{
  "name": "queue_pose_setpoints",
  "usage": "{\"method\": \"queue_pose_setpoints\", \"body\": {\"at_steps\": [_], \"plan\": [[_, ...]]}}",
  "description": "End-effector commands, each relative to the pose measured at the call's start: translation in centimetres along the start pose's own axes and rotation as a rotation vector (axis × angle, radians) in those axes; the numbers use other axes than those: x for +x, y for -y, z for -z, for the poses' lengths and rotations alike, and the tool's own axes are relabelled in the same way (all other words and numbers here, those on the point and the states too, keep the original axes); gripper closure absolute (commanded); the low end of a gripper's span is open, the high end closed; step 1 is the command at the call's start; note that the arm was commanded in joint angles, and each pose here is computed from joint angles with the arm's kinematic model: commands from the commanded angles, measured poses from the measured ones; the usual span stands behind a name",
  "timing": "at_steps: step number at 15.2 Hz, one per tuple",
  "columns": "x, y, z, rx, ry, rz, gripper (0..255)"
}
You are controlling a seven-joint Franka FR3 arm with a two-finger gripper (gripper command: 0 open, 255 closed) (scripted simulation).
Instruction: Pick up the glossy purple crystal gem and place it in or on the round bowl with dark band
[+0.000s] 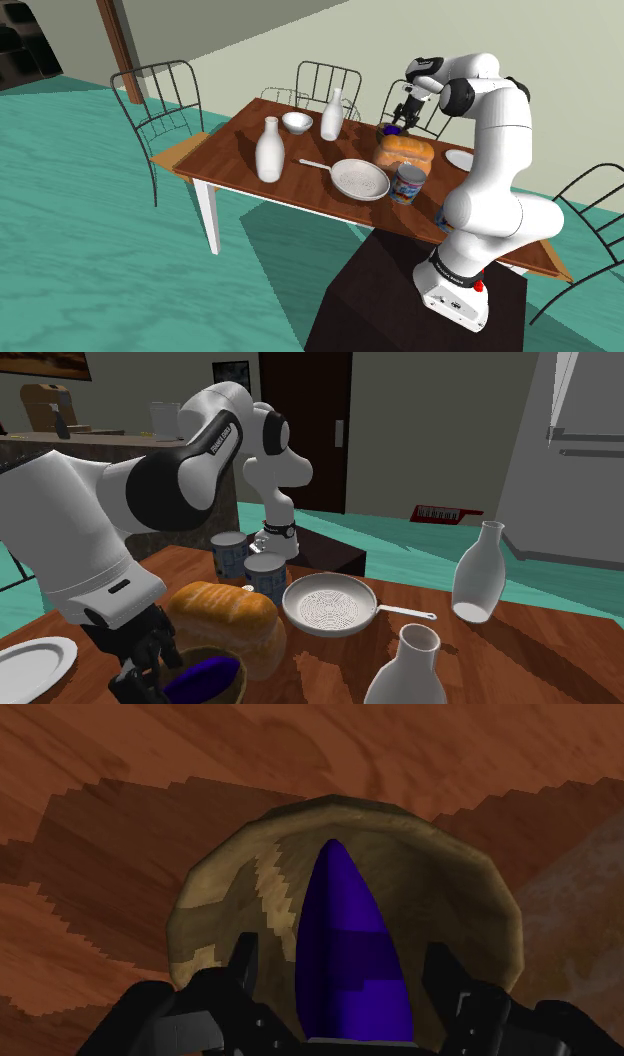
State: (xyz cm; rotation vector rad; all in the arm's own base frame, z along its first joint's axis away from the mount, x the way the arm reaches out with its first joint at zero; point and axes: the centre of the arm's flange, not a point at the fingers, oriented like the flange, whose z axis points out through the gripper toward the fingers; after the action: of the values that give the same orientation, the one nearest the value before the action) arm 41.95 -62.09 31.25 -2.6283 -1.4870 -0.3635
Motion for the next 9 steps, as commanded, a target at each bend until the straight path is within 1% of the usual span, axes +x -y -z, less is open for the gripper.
{"method": "queue_pose_setpoints", "body": {"at_steps": [1, 4, 8, 9], "plan": [[0.0, 0.0, 0.0, 0.000, 0.000, 0.000, 0], [0.0, 0.0, 0.0, 0.000, 0.000, 0.000, 0], [0.0, 0.0, 5.0, 0.000, 0.000, 0.000, 0], [0.0, 0.0, 5.0, 0.000, 0.000, 0.000, 0]]}}
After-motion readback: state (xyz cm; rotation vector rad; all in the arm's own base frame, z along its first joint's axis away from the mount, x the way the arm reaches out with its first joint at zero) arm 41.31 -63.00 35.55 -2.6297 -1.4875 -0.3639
